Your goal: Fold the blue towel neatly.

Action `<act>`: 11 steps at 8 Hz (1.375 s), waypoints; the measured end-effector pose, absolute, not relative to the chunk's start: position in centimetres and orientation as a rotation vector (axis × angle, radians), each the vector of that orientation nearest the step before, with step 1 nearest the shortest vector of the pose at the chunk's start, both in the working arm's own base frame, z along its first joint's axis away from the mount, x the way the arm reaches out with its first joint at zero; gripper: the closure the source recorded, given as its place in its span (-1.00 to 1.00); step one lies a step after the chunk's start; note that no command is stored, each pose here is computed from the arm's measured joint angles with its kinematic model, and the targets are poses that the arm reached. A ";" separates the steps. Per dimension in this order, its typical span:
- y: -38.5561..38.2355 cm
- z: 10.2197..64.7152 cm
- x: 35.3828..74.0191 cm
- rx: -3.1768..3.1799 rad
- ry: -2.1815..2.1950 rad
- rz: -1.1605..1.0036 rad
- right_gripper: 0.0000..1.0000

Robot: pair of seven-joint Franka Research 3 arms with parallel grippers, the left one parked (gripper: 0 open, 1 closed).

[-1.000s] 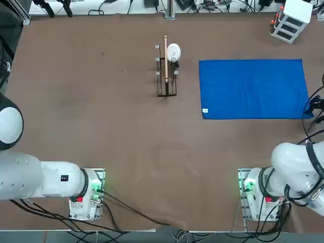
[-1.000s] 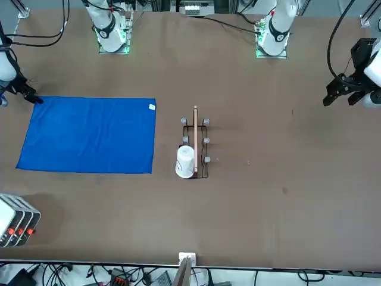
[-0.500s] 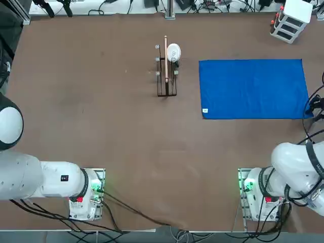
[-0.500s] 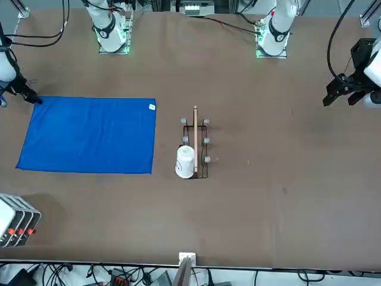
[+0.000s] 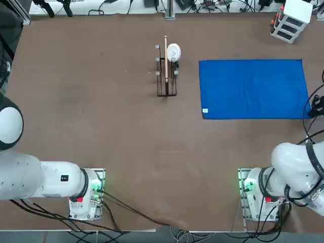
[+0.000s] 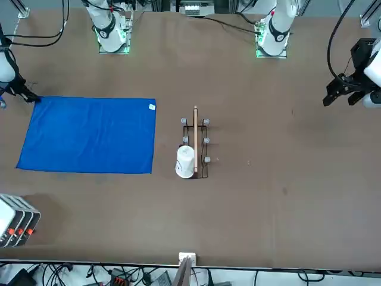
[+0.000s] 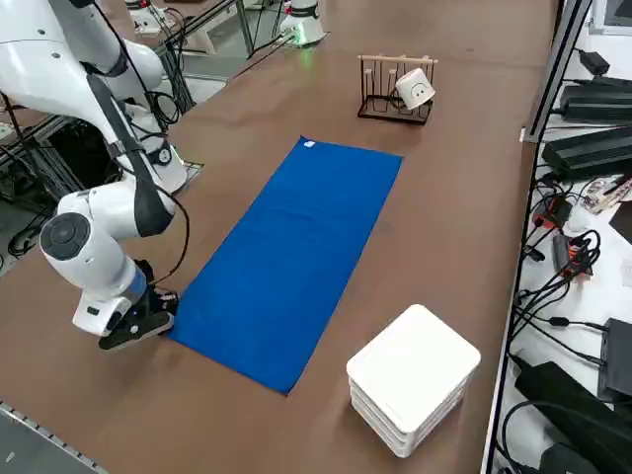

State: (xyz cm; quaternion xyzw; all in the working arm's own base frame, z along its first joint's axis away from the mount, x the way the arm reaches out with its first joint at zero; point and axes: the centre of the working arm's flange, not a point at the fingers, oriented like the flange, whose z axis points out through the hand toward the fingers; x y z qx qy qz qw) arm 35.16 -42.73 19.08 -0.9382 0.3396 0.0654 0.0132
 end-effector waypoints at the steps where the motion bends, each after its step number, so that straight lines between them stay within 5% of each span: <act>1: -42.6 19.1 35.3 -2.931 1.021 0.209 0.96; 5: -39.5 23.4 39.1 -2.985 0.738 0.232 0.96; 11: -22.7 30.7 48.3 -3.047 0.169 0.401 0.96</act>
